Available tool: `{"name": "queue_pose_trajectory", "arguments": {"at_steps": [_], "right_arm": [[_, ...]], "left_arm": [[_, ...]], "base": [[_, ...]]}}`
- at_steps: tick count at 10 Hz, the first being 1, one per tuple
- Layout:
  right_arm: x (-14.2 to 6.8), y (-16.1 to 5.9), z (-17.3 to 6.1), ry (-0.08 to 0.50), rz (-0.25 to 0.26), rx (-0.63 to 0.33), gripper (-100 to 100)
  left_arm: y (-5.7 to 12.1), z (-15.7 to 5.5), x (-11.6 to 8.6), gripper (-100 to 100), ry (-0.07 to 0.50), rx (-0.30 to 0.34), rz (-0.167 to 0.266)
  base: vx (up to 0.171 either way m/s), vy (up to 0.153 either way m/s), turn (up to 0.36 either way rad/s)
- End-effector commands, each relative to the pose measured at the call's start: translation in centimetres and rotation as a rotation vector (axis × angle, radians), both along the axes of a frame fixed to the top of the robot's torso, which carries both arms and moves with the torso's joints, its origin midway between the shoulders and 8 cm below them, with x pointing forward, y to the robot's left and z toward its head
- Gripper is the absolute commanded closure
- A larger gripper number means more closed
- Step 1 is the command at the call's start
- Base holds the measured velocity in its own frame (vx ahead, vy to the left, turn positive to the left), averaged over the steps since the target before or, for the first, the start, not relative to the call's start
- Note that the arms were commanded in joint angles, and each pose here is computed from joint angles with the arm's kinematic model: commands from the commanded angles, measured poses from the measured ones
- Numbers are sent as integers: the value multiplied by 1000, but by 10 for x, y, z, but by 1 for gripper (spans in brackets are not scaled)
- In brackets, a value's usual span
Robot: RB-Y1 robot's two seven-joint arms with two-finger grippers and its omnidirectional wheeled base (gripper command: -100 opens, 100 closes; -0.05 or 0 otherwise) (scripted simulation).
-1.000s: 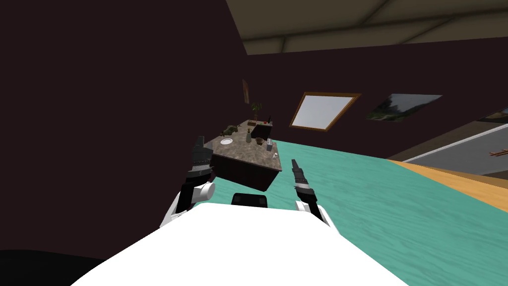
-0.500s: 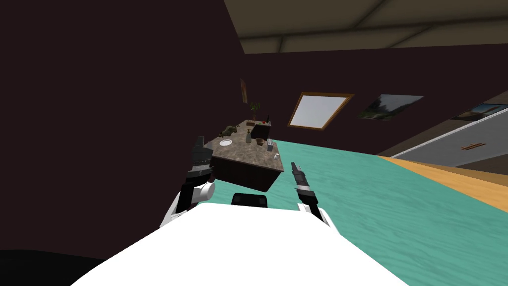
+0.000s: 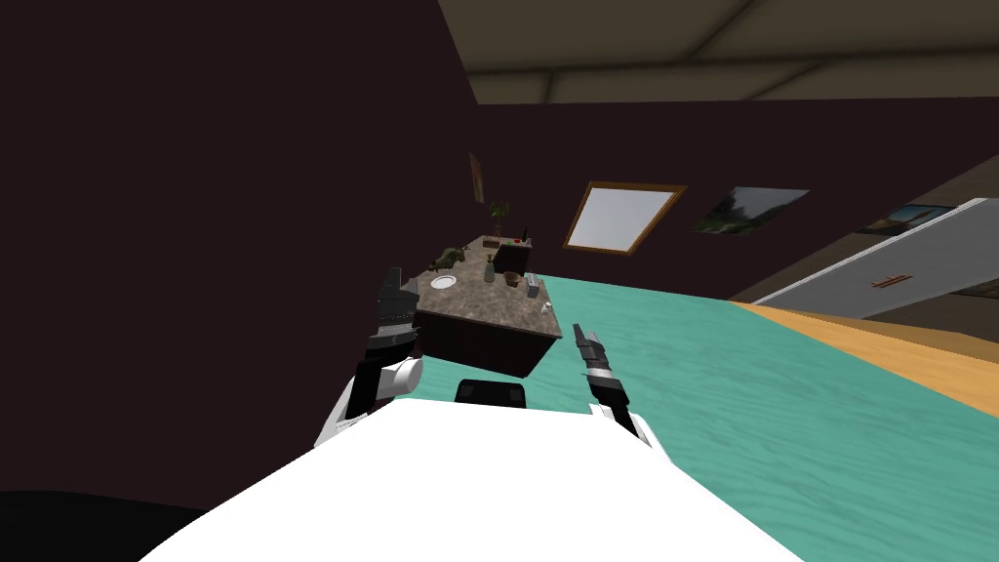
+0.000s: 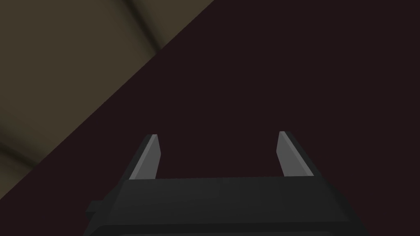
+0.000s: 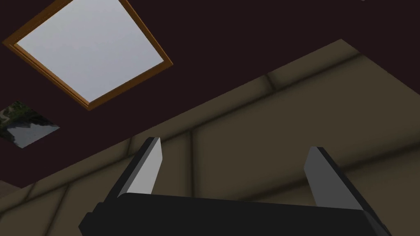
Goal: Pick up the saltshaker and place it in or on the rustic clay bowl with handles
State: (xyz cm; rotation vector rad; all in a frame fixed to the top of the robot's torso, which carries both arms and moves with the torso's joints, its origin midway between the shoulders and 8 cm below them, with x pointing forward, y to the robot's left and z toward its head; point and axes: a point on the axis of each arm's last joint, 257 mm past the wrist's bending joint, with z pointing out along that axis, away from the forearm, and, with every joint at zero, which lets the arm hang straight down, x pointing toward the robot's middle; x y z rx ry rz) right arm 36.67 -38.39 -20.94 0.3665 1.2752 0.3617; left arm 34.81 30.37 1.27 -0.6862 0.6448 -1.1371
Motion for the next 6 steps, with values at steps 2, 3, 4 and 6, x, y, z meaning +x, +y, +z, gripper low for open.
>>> {"name": "queue_pose_trajectory", "arguments": {"at_steps": [2,3,4,6], "right_arm": [[-1,-12,-14,36,-32,-68,-100],[-2,-22,-26,64,-54,-116,-100],[-2,-22,-26,65,-56,-122,-100],[0,-39,-43,110,-91,-207,-100]], "left_arm": [[0,0,0,0,0,0,0],[0,0,0,0,0,0,0],[0,0,0,0,0,0,0],[0,0,0,0,0,0,0]], "base": [[25,83,-43],[27,71,-47],[20,58,-24],[28,77,-32]]}}
